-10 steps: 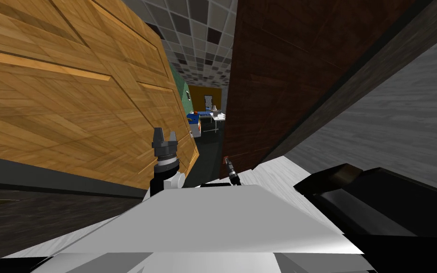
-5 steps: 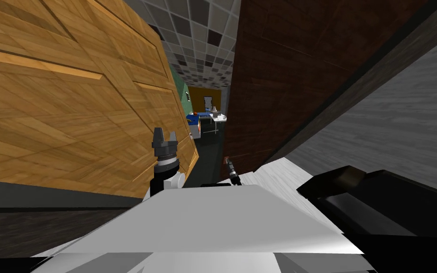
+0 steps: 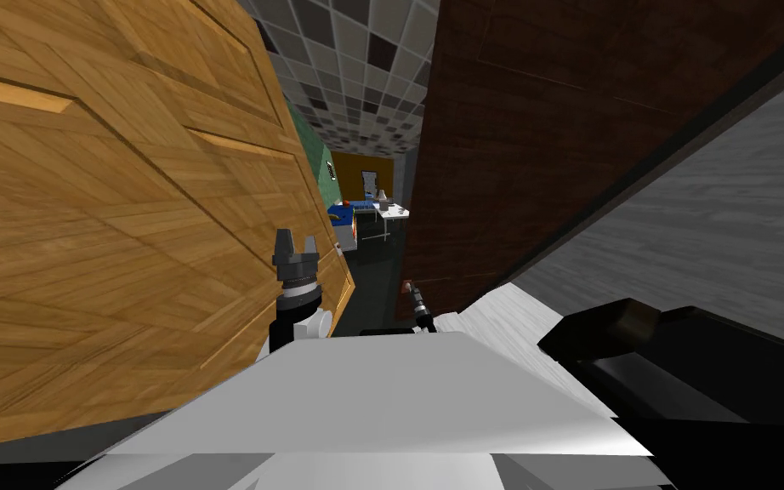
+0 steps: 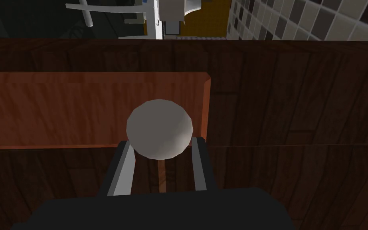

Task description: Push the door open

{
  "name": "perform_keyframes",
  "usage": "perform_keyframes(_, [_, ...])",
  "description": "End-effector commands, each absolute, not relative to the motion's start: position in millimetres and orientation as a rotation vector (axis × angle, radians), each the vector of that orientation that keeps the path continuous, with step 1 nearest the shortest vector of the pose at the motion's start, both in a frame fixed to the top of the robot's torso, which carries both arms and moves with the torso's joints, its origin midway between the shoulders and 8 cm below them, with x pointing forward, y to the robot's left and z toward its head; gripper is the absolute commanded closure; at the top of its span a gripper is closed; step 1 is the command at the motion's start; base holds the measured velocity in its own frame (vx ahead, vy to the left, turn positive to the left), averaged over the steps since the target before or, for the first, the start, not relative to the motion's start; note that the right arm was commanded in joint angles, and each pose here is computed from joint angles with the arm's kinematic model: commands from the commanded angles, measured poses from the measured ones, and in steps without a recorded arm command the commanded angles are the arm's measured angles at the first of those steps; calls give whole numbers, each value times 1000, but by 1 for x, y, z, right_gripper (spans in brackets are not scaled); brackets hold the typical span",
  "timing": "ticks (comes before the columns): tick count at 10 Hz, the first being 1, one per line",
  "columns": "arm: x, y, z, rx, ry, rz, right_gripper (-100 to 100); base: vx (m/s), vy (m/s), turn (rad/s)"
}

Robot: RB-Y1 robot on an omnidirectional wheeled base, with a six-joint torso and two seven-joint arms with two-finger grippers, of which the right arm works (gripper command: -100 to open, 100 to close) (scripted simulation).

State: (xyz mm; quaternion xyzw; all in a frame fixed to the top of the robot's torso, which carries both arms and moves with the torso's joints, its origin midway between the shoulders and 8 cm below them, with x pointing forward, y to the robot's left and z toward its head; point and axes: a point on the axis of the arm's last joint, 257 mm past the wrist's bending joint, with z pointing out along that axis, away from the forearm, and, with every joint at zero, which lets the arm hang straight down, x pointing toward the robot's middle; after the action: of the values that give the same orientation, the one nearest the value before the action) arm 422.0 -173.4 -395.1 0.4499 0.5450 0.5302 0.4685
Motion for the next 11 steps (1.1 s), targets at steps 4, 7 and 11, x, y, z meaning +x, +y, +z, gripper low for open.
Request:
perform_keyframes(4, [429, -191, -395, 1113, 1312, 1265, -100, 49, 57, -74])
perform_keyframes(7, [430, -187, -394, 1124, 1310, 1273, -100, -215, 23, -31])
perform_keyframes(11, [430, -179, -392, 1141, 1302, 1288, -100, -189, 30, -30])
